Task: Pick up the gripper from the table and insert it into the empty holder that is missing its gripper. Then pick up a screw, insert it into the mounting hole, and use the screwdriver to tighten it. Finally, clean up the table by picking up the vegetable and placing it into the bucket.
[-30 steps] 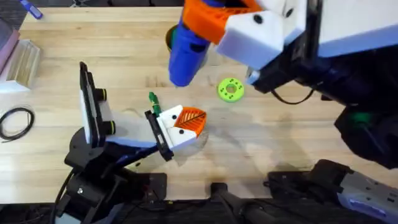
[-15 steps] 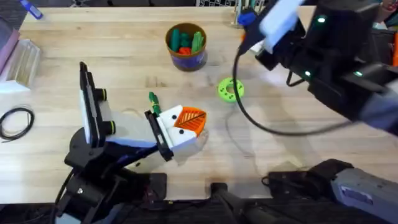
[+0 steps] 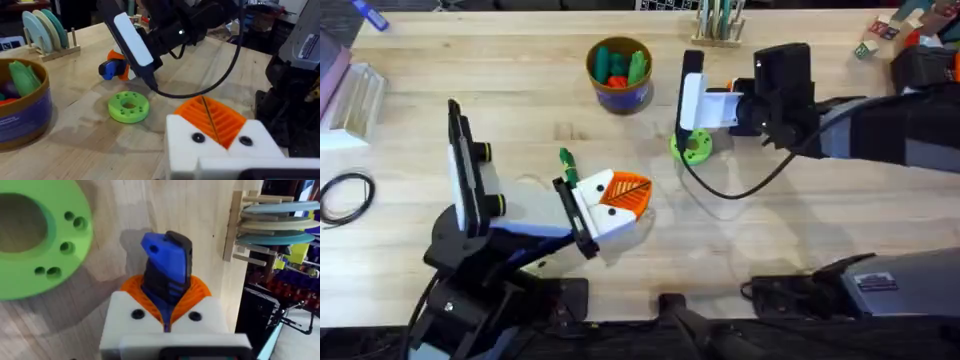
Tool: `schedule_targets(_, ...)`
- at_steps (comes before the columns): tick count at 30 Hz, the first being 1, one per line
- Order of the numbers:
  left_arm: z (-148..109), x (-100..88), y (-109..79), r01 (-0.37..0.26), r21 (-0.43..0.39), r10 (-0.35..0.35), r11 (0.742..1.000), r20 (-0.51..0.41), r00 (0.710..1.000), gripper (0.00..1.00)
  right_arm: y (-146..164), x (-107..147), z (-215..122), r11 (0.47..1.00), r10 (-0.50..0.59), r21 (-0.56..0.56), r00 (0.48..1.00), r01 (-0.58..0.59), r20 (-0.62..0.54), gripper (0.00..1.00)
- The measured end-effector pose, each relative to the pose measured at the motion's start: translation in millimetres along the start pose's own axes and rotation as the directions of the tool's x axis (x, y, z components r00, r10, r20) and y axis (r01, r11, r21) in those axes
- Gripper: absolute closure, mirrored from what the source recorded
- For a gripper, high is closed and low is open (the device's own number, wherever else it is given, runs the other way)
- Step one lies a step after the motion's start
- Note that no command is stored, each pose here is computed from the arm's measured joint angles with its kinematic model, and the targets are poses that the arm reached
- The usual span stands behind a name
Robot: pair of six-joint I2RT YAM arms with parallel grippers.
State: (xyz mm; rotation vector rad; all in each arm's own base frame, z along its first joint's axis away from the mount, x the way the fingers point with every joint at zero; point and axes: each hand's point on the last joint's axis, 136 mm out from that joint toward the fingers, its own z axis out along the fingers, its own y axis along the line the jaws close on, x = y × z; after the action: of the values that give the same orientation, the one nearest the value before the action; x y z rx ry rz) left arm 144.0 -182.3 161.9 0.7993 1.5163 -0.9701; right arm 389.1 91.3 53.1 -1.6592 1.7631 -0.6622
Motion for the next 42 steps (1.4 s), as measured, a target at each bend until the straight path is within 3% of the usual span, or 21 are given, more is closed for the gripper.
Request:
schedule_targets(2,0,0.0,0.0,0.0,0.0,0.0,1.0,0.0,1.0,0.995,1,1,1,1.0,-0.009,-0.002,1.0,0.009,-0.006,0.939)
schedule_targets(5,0,0.0,0.0,0.0,0.0,0.0,1.0,0.0,1.0,0.995,0,1,1,1.0,-0.009,0.001,1.0,0.009,-0.009,0.755)
schedule_targets(9,0,0.0,0.0,0.0,0.0,0.0,1.0,0.0,1.0,0.995,0,1,1,1.0,0.018,0.0,1.0,-0.018,-0.01,0.403)
schedule_targets(11,0,0.0,0.0,0.0,0.0,0.0,1.0,0.0,1.0,0.995,-6,2,0,1.0,0.028,0.01,0.999,-0.028,-0.016,0.123)
schedule_targets(12,0,0.0,0.0,0.0,0.0,0.0,1.0,0.0,1.0,0.995,-10,1,-1,0.999,0.033,0.015,0.999,-0.033,-0.017,0.042)
schedule_targets(19,0,0.0,0.0,-0.001,0.0,0.001,1.0,0.0,1.0,0.995,1,2,-13,0.981,0.19,-0.038,0.981,-0.191,-0.04,0.01)
schedule_targets(20,0,-0.1,0.0,-0.004,0.0,0.004,1.0,0.0,1.0,0.953,3,3,-16,0.973,0.222,-0.048,0.974,-0.224,-0.047,0.01)
schedule_targets(26,0,0.0,0.1,0.0,0.0,0.0,1.0,0.0,1.0,0.058,7,8,-47,0.917,0.387,-0.073,0.919,-0.393,-0.08,0.011)
schedule_targets(31,0,-0.6,2.5,-0.001,-0.014,0.001,1.0,0.003,1.0,0.015,-28,2,-85,0.827,0.561,0.024,0.827,-0.562,0.017,0.009)
schedule_targets(36,-2,-11.8,23.2,0.017,-0.136,-0.01,0.991,0.053,0.999,0.014,-56,-9,-122,0.768,0.621,0.083,0.77,-0.635,0.147,0.009)
schedule_targets(39,-8,-21.3,44.9,0.093,-0.266,-0.07,0.959,0.097,0.993,0.014,-60,-13,-137,0.756,0.628,0.086,0.757,-0.648,0.18,0.011)
schedule_targets(42,-22,-32.3,62.0,0.164,-0.404,-0.134,0.9,0.1,0.986,0.015,-55,-15,-143,0.76,0.627,0.072,0.758,-0.645,0.18,0.011)
